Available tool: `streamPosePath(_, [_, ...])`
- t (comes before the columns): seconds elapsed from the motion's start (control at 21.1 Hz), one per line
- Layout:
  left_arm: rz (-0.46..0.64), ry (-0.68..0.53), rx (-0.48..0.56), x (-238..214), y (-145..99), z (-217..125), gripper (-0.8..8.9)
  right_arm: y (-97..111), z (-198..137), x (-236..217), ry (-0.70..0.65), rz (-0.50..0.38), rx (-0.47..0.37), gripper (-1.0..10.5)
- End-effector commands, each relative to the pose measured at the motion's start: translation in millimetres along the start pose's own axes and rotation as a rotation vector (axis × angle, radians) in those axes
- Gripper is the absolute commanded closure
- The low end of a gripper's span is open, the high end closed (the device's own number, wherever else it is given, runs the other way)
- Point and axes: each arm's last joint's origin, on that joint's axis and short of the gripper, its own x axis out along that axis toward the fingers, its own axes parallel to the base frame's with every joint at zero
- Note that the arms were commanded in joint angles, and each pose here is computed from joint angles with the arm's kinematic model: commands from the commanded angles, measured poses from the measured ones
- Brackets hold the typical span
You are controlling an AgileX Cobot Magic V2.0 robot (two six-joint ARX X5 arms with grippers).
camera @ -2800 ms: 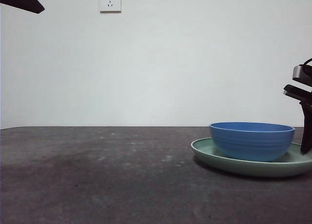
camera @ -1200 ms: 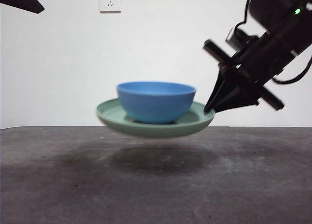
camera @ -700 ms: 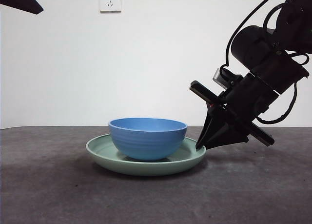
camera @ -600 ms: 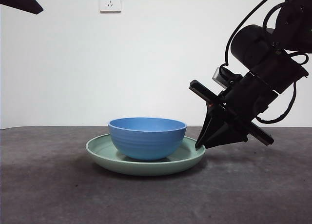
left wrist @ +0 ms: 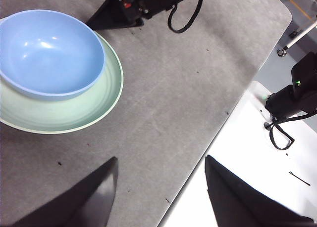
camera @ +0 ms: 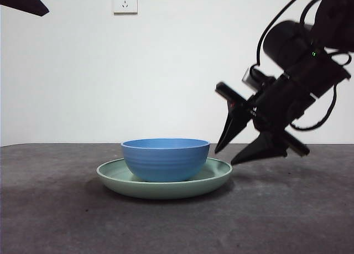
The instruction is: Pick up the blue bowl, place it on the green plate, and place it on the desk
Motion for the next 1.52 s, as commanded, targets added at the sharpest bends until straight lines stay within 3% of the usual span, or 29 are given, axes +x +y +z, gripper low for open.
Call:
streamPosePath(0.05, [-0.008,-0.011,0.017,-1.1,-1.7,3.6,5.34,14.2,8.3,-15.8,-0.059,-0.010,-0.033,7.6])
streamPosePath(0.28, [-0.008,-0.012,0.017,-1.1,-1.7,3.7,5.34,40.5,3.5,-73.1,-0.098,-0.055,-0.198,7.6])
streamPosePath(0.47, [-0.008,-0.012,0.017,-1.1,-1.7,3.7,5.34,63.2,-14.0,-129.5,-0.097,0.007,-0.346,7.6])
streamPosePath(0.66, [-0.008,-0.012,0.017,-1.1,-1.6,3.7,5.33,70.9,-33.2,-163.3,-0.066,0.040,-0.417,7.6])
streamPosePath(1.18, [-0.009,0.009,0.003,-1.1,-1.8,1.4,5.34,76.2,-86.7,-229.6,-0.008,0.110,-0.469,7.6])
streamPosePath(1.52, [-0.009,0.006,0.005,-1.1,-1.7,1.8,5.34,77.2,-103.8,-251.1,-0.059,0.131,-0.510,7.6])
